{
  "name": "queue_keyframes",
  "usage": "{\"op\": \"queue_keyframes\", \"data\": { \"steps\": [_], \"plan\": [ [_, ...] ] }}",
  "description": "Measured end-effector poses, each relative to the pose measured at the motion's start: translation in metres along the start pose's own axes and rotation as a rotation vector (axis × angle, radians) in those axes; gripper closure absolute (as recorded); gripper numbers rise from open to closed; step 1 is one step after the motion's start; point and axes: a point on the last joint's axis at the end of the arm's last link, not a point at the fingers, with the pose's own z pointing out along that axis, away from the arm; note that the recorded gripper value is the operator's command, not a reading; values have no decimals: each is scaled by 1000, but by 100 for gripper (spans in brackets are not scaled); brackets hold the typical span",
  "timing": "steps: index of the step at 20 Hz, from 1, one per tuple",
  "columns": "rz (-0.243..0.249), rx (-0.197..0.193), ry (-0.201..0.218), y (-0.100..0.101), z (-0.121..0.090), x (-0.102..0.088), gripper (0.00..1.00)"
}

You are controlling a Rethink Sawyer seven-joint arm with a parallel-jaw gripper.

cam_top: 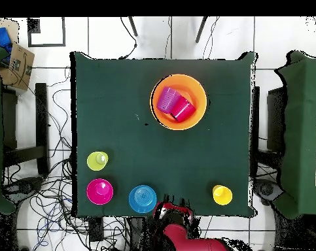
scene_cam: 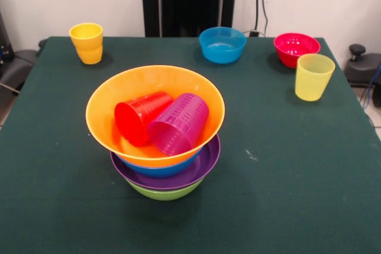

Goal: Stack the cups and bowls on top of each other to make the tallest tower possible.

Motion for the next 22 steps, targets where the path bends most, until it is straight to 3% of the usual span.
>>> {"op": "queue_keyframes", "data": {
  "steps": [9, 12, 14, 18, 22],
  "plan": [
    [-7, 18, 8, 4, -3, 13, 0],
    [-40, 1, 21, 20, 2, 34, 0],
    [-84, -32, 21, 38, 8, 56, 0],
    [-122, -82, 13, 60, 19, 85, 0],
    [-128, -114, -2, 75, 32, 111, 0]
  ]
}}
